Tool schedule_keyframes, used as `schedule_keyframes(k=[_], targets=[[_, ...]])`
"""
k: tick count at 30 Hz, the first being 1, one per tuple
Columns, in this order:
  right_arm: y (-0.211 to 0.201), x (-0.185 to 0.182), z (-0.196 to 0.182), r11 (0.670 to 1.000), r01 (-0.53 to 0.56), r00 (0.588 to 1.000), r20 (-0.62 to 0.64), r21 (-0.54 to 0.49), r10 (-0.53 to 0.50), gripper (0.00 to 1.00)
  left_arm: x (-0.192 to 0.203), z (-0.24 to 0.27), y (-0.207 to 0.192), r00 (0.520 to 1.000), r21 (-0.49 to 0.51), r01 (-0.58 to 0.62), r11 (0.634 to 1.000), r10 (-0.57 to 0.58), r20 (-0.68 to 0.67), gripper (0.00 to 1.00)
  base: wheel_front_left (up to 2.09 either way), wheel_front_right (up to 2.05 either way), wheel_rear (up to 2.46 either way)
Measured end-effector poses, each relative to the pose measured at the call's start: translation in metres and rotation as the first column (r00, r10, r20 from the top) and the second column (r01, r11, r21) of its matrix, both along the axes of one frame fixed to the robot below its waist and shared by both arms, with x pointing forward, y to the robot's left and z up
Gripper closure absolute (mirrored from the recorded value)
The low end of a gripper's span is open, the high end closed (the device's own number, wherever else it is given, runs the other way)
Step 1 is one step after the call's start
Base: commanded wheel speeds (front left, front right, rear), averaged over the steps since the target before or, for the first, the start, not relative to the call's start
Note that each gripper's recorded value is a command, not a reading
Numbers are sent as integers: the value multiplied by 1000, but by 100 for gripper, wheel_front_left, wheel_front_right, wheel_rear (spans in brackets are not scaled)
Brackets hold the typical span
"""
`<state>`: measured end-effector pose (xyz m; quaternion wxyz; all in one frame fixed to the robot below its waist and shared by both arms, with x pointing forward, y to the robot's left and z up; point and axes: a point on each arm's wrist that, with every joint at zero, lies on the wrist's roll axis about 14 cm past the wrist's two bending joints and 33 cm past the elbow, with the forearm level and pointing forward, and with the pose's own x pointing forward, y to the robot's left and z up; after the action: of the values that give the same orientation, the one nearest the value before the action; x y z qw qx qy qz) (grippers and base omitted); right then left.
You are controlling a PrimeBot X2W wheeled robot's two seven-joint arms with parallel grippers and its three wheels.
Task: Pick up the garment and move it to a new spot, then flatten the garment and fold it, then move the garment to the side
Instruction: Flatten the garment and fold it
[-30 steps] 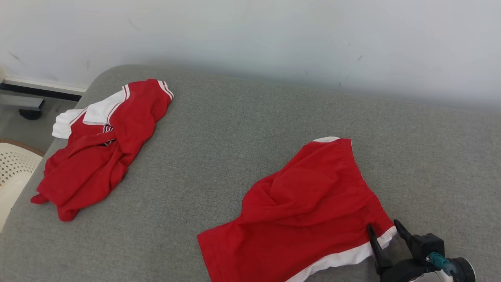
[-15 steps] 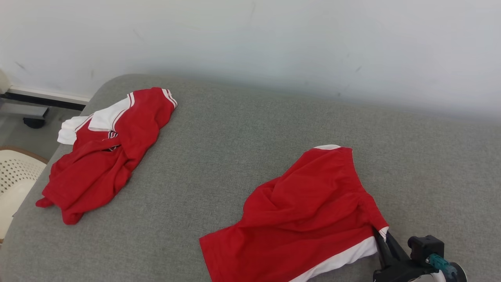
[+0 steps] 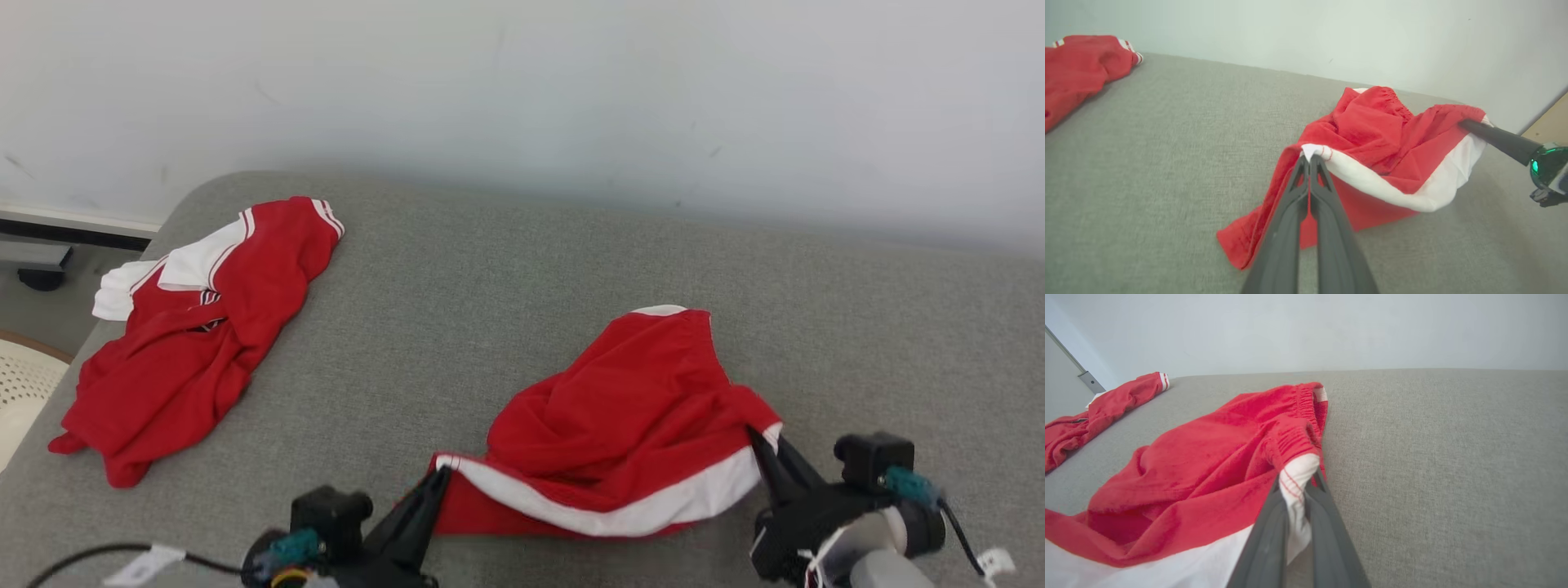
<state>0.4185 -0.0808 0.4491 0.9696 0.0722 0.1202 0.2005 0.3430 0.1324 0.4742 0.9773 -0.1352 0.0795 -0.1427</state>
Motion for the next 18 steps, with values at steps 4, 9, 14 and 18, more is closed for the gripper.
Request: schedule_keyframes(k=[4, 9, 14, 18], targets=[[12, 31, 31, 999, -36, 999, 37, 10, 35, 100, 40, 32, 1, 996, 106, 70, 992, -75, 53, 100, 0, 0, 0], [17, 88, 80, 999, -45, 997, 70, 21, 44, 100, 113, 96, 19, 986, 183, 69, 981, -95, 137, 100, 0, 0, 0], [8, 150, 131, 996, -5, 995, 99, 91, -4, 100, 187, 163, 17, 971, 186, 69, 980, -109, 214, 100, 0, 0, 0], [7, 190, 170, 991, 5, 991, 135, 133, -23, 100, 235, 205, 3, 952, 210, 85, 974, -141, 272, 100, 0, 0, 0]])
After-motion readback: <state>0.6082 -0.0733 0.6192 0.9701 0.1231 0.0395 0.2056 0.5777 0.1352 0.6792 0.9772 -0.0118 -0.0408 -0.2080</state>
